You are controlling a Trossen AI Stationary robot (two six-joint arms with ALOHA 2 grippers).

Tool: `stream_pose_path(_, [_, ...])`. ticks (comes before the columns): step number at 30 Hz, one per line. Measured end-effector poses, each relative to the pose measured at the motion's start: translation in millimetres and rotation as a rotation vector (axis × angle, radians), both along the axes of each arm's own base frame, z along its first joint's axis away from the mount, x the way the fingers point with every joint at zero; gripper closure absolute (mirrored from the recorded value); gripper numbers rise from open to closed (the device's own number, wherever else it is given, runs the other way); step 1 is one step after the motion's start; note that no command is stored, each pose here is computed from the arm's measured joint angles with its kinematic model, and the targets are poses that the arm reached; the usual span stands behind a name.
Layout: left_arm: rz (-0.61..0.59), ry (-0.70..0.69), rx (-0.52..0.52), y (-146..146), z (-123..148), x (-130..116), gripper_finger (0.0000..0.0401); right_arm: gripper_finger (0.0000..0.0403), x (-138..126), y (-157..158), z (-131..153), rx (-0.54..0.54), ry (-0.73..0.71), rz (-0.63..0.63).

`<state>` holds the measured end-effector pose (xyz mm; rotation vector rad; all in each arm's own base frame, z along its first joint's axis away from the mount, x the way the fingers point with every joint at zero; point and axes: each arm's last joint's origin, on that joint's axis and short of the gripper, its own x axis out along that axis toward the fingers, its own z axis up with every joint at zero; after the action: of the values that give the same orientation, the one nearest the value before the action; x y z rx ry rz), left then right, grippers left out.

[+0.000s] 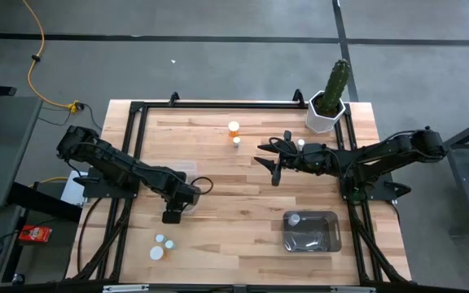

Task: Pick and place medicine bottles into bin by pill shape (circle, oval)
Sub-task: Put the top right blue tablet bottle into the black bin

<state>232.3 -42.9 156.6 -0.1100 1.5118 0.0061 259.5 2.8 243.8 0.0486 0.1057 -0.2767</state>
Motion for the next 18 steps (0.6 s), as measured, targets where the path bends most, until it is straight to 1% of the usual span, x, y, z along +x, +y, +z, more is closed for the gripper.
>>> stream_pose_path(7, [-0.035, 0.011, 0.002, -1.0, 14.3, 5.2, 0.0324, 0.021, 0.0, -0.1, -0.2, 0.0, 0.002, 0.0])
stream_pose_path(14, [-0.037, 0.066, 0.103, 1.4, 33.4, 6.0, 0.0323, 0.021, 0.0, -0.1, -0.2, 0.0, 0.002, 0.0])
stream_pose_path(18, [-0.038, 0.1, 0.143, 2.6, 45.2, 5.3, 0.0323, 0.021, 0.0, -0.1, -0.2, 0.0, 0.003, 0.0])
